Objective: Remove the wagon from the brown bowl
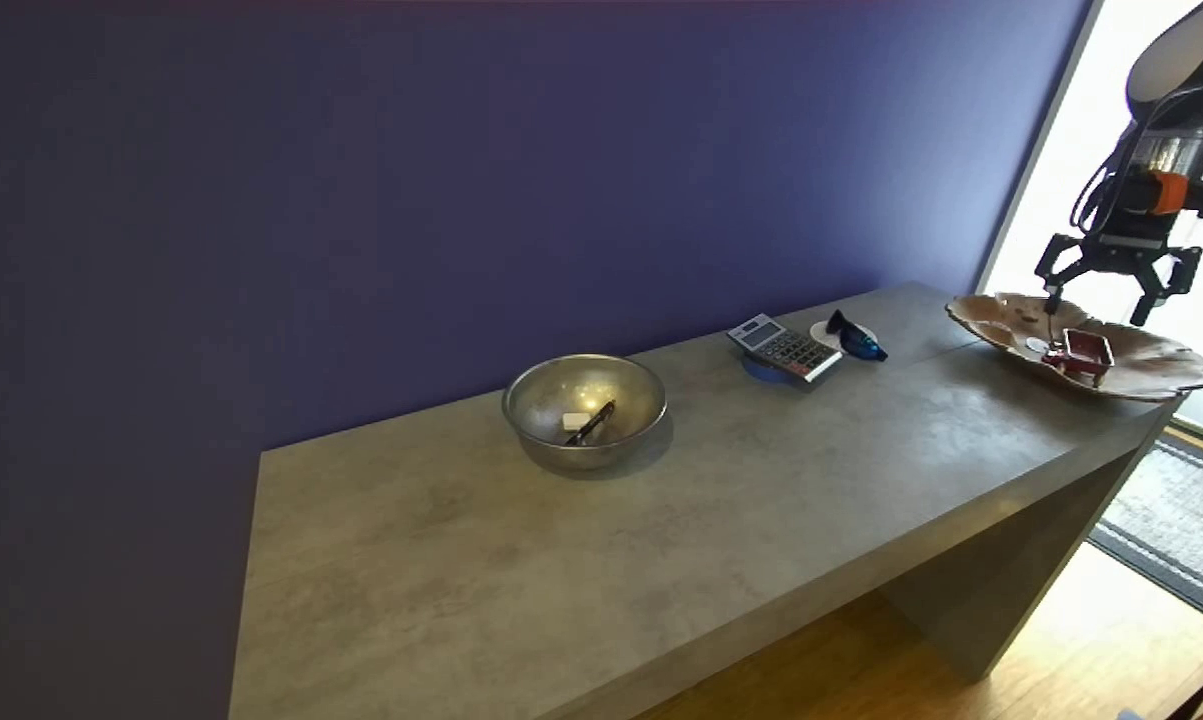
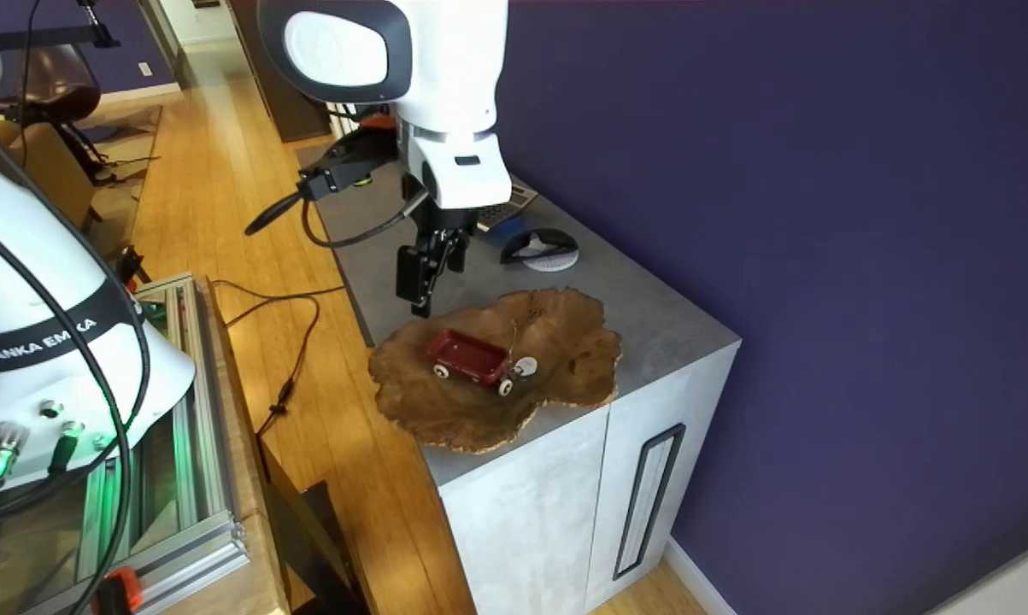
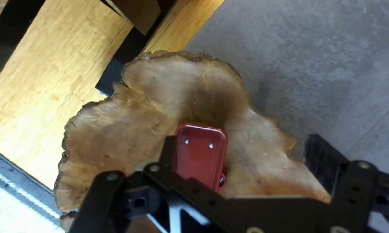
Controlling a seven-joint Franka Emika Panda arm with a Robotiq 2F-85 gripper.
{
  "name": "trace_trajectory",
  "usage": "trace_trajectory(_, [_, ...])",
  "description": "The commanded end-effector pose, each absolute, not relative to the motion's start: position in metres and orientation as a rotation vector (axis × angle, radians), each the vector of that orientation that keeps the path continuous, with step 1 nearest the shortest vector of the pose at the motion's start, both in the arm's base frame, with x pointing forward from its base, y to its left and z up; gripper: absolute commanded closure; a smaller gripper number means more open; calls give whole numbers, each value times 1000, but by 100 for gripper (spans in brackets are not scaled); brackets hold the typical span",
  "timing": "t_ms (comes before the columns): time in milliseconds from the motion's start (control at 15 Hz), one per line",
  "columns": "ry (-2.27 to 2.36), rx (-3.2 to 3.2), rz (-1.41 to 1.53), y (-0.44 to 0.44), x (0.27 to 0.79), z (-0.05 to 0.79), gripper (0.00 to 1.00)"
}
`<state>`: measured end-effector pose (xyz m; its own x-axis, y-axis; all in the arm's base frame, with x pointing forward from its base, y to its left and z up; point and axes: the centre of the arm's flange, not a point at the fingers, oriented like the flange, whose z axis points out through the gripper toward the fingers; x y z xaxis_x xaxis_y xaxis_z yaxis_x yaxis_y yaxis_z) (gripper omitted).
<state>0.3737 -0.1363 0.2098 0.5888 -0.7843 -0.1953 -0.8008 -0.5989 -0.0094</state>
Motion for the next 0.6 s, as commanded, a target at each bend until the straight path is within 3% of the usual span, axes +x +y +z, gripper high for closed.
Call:
trace_trajectory(0, [1358, -2709, 265, -137, 374, 208, 0])
trace_trajectory(533, [1508, -2616, 15, -152, 383, 158, 0])
